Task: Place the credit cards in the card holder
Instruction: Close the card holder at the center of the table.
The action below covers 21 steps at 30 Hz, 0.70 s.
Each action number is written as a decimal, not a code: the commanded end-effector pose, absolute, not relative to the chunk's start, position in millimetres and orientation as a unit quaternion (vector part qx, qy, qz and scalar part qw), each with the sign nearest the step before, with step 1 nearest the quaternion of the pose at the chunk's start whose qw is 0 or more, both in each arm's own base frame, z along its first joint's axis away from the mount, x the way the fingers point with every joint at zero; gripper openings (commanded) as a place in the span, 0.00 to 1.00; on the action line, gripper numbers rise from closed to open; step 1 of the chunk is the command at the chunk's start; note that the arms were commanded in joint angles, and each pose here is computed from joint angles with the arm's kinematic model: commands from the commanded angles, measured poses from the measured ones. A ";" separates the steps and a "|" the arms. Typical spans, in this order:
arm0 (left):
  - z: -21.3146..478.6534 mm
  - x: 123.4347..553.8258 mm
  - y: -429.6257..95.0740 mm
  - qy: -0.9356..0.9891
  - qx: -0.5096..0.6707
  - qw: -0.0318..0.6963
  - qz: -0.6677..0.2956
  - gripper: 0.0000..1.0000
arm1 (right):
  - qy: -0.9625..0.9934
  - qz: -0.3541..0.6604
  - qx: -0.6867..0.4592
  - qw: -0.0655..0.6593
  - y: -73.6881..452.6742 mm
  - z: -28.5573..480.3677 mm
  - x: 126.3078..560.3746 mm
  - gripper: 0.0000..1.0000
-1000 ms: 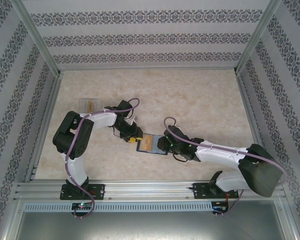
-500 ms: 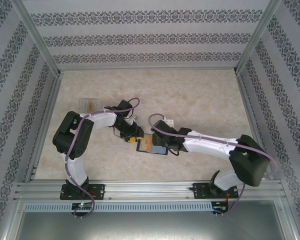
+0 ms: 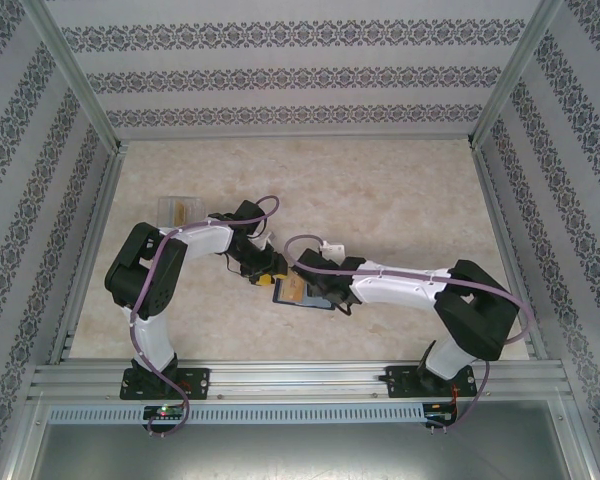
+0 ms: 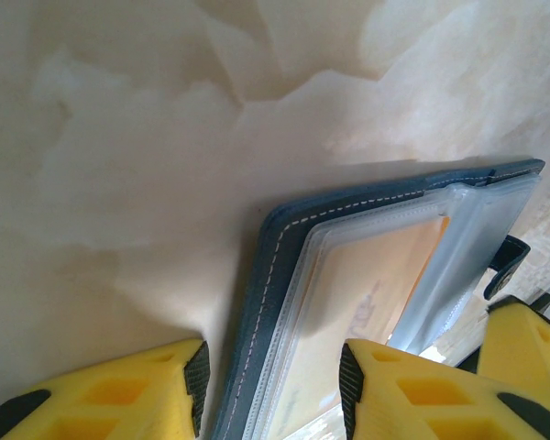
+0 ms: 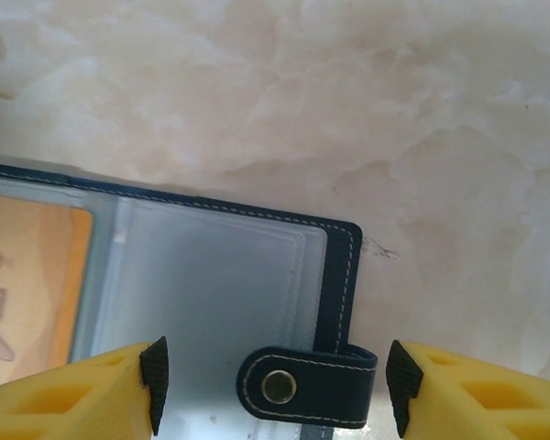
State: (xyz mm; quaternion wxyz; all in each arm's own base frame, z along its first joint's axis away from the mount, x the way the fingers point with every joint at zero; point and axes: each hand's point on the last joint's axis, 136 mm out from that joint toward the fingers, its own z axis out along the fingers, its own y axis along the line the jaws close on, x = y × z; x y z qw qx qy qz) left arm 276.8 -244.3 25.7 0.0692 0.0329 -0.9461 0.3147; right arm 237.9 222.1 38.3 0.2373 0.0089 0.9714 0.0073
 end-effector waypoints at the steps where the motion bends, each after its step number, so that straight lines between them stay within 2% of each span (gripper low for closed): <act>1: 7.5 259.1 -243.4 -0.951 0.025 0.098 0.292 0.45 | 0.972 -0.021 0.015 0.235 210.5 27.9 233.2 0.67; 8: 8.4 259.2 -242.9 -0.952 0.023 0.098 0.289 0.45 | 0.966 -0.052 0.031 0.250 189.9 27.5 231.2 0.67; 15: 6.9 256.6 -241.4 -0.952 0.023 0.101 0.288 0.45 | 0.965 -0.036 0.046 0.256 185.6 27.8 228.6 0.58; 21: 7.5 255.6 -241.0 -0.952 0.023 0.101 0.287 0.45 | 0.963 -0.032 0.047 0.264 183.9 35.4 229.5 0.54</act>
